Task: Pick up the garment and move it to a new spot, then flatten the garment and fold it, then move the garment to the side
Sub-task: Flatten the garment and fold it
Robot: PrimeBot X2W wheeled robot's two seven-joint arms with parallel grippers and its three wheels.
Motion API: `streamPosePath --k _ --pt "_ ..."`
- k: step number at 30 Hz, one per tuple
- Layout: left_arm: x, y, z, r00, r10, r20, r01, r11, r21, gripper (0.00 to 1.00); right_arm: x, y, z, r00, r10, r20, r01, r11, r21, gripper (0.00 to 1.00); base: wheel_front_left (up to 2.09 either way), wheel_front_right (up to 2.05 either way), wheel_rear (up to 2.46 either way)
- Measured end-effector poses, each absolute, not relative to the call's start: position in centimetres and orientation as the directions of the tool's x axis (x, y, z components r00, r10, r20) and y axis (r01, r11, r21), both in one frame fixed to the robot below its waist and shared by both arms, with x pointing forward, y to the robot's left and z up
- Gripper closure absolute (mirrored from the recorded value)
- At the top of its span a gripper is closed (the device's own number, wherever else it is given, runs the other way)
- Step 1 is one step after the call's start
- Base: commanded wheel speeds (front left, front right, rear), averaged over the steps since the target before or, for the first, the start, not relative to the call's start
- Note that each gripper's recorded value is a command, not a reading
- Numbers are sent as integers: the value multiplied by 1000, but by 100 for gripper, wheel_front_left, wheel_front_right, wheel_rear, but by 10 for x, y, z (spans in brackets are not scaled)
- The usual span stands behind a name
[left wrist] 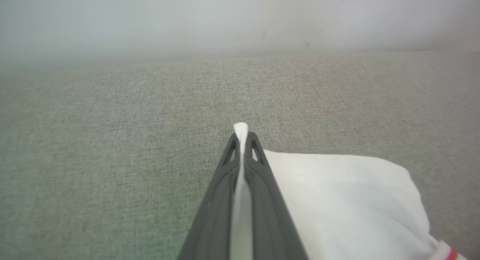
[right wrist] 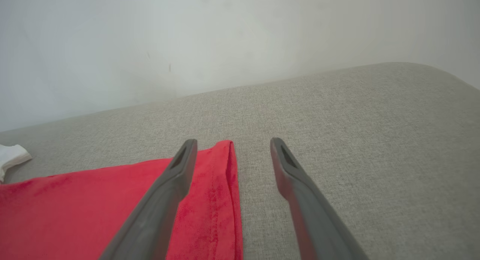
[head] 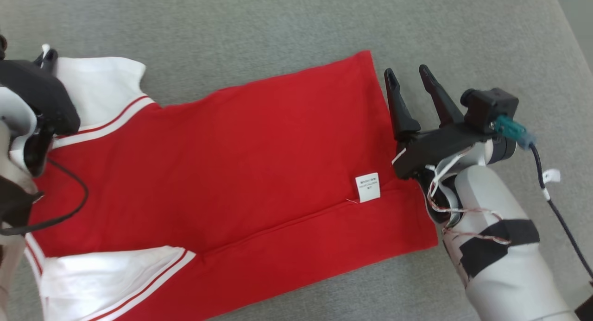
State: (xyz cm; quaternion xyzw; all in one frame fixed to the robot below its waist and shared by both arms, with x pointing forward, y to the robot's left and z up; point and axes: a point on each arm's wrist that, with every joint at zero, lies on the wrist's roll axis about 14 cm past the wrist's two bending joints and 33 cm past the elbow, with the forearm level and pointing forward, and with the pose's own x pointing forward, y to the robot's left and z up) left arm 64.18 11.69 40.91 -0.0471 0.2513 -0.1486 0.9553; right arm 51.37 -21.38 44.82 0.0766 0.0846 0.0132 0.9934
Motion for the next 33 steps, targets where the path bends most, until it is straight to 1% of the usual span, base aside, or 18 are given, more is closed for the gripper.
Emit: streamPosePath --k 5,10,15,16,17,18,19,20,21,27,30,33 --pt "639 116 432 862 -324 -390 283 946 -159 100 527 -211 446 972 62 -225 -31 990 136 0 0 0 0" --pt "636 117 456 889 -338 -309 303 940 -157 100 540 -211 430 938 71 -341 -30 992 122 0 0 0 0" --pt "630 119 467 892 -358 -275 325 932 -159 100 555 -202 418 913 86 -400 -40 992 122 0 0 0 0" --pt "629 120 468 892 -359 -273 326 932 -158 100 559 -199 416 908 89 -409 -40 991 127 37 0 0 0" --pt "628 121 468 893 -361 -270 329 931 -157 100 560 -197 411 899 91 -428 -39 991 129 37 0 0 0" --pt "627 121 468 892 -362 -269 331 931 -157 100 561 -196 405 886 93 -454 -42 992 122 60 0 0 0" --pt "626 123 467 893 -362 -269 330 931 -156 100 561 -194 399 877 94 -472 -42 992 121 90 0 0 0" --pt "626 123 467 893 -363 -267 331 930 -158 100 561 -195 394 868 91 -488 -35 992 123 100 0 0 0" --pt "625 124 466 893 -363 -265 330 930 -162 100 564 -194 392 864 90 -495 -35 992 119 100 0 0 0" --pt "623 133 467 906 -350 -238 318 934 -165 100 582 -186 399 895 98 -434 -66 994 90 100 0 0 0" --pt "622 137 481 918 -344 -198 313 934 -170 100 587 -185 416 923 99 -371 -73 994 84 100 0 0 0" --pt "616 133 496 923 -354 -151 327 928 -178 100 585 -183 430 942 101 -319 -79 993 83 100 0 0 0"
